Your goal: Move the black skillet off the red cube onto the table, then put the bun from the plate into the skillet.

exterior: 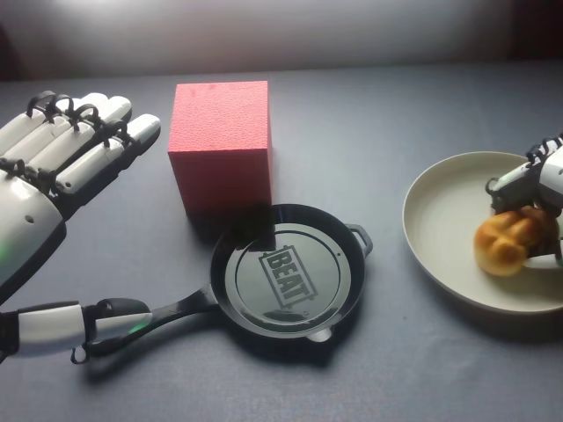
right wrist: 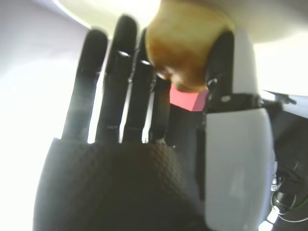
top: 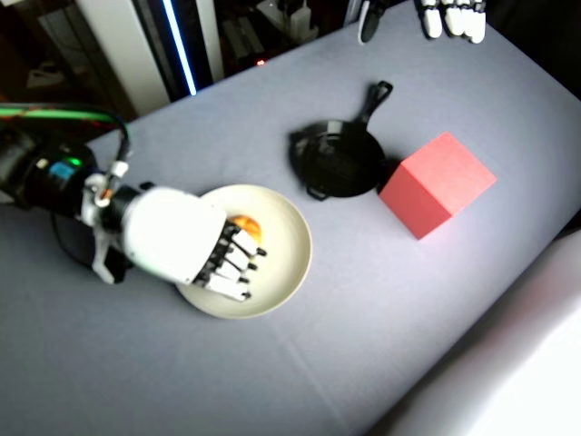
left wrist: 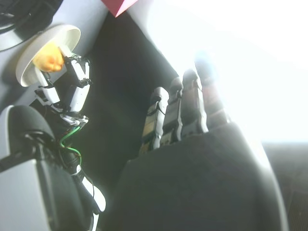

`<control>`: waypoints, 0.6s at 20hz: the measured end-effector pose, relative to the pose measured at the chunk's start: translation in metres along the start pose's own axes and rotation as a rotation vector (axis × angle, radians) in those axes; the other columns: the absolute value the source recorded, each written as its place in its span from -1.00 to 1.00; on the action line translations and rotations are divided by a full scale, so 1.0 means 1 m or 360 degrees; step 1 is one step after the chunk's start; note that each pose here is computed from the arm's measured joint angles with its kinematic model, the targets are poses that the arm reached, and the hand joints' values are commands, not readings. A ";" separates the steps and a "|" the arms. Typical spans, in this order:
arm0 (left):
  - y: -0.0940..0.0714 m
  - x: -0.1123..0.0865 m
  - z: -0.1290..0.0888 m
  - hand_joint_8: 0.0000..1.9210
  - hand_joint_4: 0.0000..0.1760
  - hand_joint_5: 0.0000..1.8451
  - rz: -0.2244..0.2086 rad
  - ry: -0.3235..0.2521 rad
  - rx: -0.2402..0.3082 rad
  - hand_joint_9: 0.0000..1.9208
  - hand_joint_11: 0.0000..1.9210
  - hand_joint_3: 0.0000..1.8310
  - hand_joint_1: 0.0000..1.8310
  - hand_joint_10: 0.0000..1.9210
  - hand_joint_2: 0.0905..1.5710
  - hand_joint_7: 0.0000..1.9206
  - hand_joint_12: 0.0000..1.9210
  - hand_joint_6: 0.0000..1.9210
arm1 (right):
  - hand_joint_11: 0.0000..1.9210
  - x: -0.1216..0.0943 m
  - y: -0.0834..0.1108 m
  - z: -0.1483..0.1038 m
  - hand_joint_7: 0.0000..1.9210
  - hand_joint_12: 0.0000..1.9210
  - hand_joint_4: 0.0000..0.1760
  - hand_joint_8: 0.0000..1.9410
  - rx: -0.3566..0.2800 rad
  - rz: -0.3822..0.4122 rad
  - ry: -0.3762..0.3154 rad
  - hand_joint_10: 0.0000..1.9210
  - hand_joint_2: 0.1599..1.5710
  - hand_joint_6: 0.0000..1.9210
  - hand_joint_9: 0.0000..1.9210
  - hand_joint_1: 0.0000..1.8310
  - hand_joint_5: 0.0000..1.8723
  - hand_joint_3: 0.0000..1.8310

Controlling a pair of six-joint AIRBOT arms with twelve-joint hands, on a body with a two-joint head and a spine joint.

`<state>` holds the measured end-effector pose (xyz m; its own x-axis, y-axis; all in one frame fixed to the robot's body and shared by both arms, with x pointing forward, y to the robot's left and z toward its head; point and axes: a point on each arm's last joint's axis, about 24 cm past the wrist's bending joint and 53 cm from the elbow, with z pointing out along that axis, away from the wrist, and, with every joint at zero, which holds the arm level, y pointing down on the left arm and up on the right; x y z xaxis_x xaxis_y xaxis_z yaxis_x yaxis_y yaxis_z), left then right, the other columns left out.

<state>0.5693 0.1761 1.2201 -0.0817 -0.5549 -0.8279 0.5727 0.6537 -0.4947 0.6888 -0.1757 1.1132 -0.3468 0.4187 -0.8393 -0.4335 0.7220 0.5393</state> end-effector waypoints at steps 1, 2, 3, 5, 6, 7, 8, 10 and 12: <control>0.000 0.000 0.000 -1.00 -0.87 -0.99 0.0001 0.0001 0.0003 -1.00 -1.00 -1.00 -0.25 -1.00 0.12 -1.00 -0.73 -1.00 | -0.23 0.000 0.010 0.002 0.14 0.43 -1.00 -0.21 -0.0041 -0.0016 -0.0001 0.20 0.33 0.15 0.00 0.50 -0.07 -1.00; -0.001 0.000 0.000 -1.00 -0.77 -0.96 0.0001 0.0003 0.0005 -1.00 -1.00 -1.00 -0.27 -1.00 0.11 -1.00 -0.70 -0.99 | -0.23 -0.002 0.025 0.004 0.10 0.44 -1.00 -0.12 -0.0111 -0.0020 -0.0010 0.23 0.34 0.14 -0.04 0.50 -0.07 -1.00; -0.001 0.001 0.000 -1.00 -0.93 -0.96 0.0001 0.0005 0.0006 -1.00 -1.00 -1.00 -0.32 -1.00 0.11 -1.00 -0.73 -0.99 | -0.24 -0.004 0.039 0.005 0.06 0.52 -1.00 -0.01 -0.0180 -0.0009 -0.0031 0.27 0.36 0.09 -0.04 0.49 -0.07 -1.00; 0.000 0.001 -0.001 -1.00 -0.74 -0.96 -0.0004 0.0007 -0.0001 -1.00 -1.00 -1.00 -0.36 -1.00 0.13 -1.00 -0.71 -1.00 | -0.37 -0.010 0.076 0.004 0.02 0.52 -1.00 0.10 -0.0366 0.0009 -0.0082 0.30 0.38 0.11 -0.11 0.48 -0.06 -1.00; 0.001 0.001 -0.001 -1.00 -0.74 -0.97 -0.0004 0.0009 -0.0006 -1.00 -1.00 -0.99 -0.38 -1.00 0.15 -1.00 -0.69 -1.00 | -0.41 -0.013 0.090 0.003 0.02 0.50 -1.00 0.13 -0.0439 0.0013 -0.0099 0.09 0.38 0.07 -0.15 0.36 -0.03 -1.00; 0.002 0.001 -0.001 -1.00 -0.56 -0.97 -0.0004 0.0008 -0.0008 -1.00 -1.00 -0.98 -0.43 -1.00 0.21 -1.00 -0.76 -1.00 | -0.51 -0.015 0.106 0.003 0.04 0.37 -0.82 0.01 -0.0521 0.0005 -0.0119 -0.18 0.38 0.17 -0.15 0.33 -0.05 -1.00; 0.002 0.002 -0.001 -1.00 -0.40 -0.95 -0.0004 0.0010 -0.0008 -1.00 -1.00 -0.98 -0.47 -1.00 0.24 -1.00 -0.74 -0.99 | -0.58 -0.016 0.119 0.003 0.05 0.32 -0.83 -0.07 -0.0579 0.0001 -0.0130 -0.38 0.36 0.16 -0.13 0.33 -0.01 -1.00; 0.000 0.001 -0.001 -1.00 -0.06 -0.94 -0.0002 0.0006 0.0000 -1.00 -1.00 -0.99 -0.54 -1.00 0.28 -1.00 -0.69 -1.00 | -0.39 -0.014 0.147 0.009 0.07 0.10 -1.00 -0.12 -0.0707 0.0020 -0.0136 0.17 0.35 0.20 -0.10 0.49 -0.03 -1.00; 0.000 0.001 -0.001 -1.00 -0.10 -0.96 -0.0002 0.0003 0.0002 -1.00 -1.00 -0.99 -0.55 -1.00 0.30 -1.00 -0.69 -1.00 | -0.43 -0.002 0.169 0.019 0.13 0.32 -1.00 -0.10 -0.0798 0.0055 -0.0120 -0.12 0.32 -0.02 -0.07 0.38 0.03 -1.00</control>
<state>0.5682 0.1766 1.2191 -0.0842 -0.5548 -0.8277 0.5735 0.6523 -0.4956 0.6317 -0.0440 1.2046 -0.3153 0.4897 -0.8129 -0.7752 0.3611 0.5183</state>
